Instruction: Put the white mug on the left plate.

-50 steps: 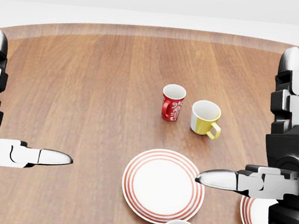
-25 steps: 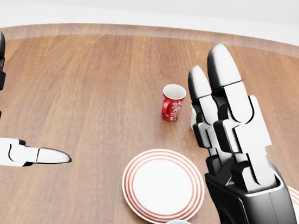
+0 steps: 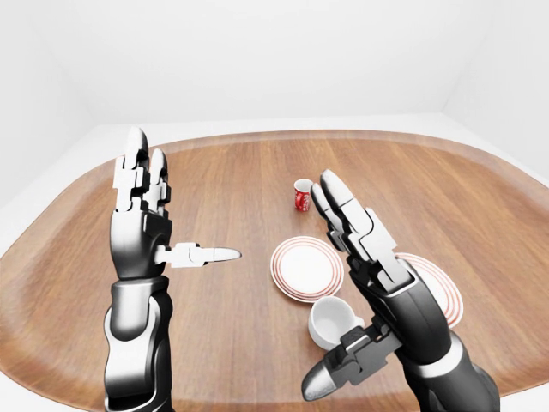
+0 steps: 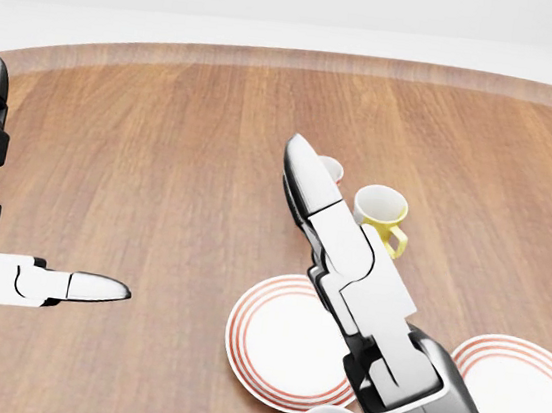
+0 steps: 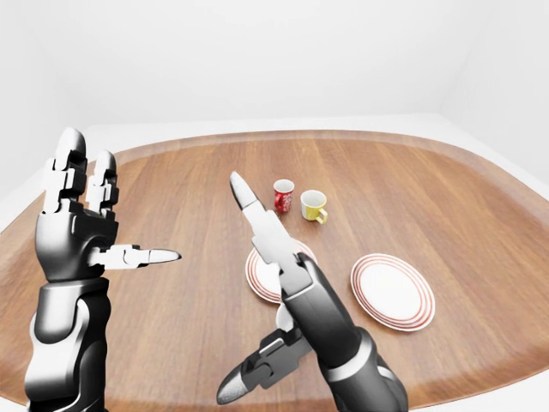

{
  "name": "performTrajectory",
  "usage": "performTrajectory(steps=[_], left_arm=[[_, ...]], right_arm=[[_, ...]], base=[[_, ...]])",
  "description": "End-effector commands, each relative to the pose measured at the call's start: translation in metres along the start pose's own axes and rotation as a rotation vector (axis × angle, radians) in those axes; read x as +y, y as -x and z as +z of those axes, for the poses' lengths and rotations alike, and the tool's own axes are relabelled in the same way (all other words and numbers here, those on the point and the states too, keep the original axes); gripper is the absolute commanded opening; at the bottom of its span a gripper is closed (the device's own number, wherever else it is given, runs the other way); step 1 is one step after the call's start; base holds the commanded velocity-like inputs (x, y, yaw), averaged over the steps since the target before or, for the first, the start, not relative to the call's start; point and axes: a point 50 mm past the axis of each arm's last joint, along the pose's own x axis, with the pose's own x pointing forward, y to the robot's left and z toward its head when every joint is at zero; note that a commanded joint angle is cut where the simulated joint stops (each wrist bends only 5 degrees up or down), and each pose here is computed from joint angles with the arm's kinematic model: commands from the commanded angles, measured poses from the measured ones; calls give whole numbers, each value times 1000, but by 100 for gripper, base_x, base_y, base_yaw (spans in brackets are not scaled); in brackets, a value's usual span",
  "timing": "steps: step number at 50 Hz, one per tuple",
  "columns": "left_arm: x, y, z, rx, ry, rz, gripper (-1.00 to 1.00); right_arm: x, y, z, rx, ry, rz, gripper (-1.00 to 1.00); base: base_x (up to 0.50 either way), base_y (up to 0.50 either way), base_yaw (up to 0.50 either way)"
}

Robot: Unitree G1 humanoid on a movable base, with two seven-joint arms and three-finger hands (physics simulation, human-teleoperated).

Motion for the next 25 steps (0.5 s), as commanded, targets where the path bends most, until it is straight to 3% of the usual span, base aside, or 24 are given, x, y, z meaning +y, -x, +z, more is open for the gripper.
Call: performTrajectory(steps=[1,9,25], left_arm=[[0,0,0,1,-1,-1,100],[-1,0,0,0,-2,-2,100],[0,0,0,1,-3,-2,100]], right_arm=[[5,1,-2,42,101,68,100],[14,5,-12,145,268,171,100],[19,11,-25,263,322,229,100]], base=[[0,0,0],[0,0,0],[0,0,0]])
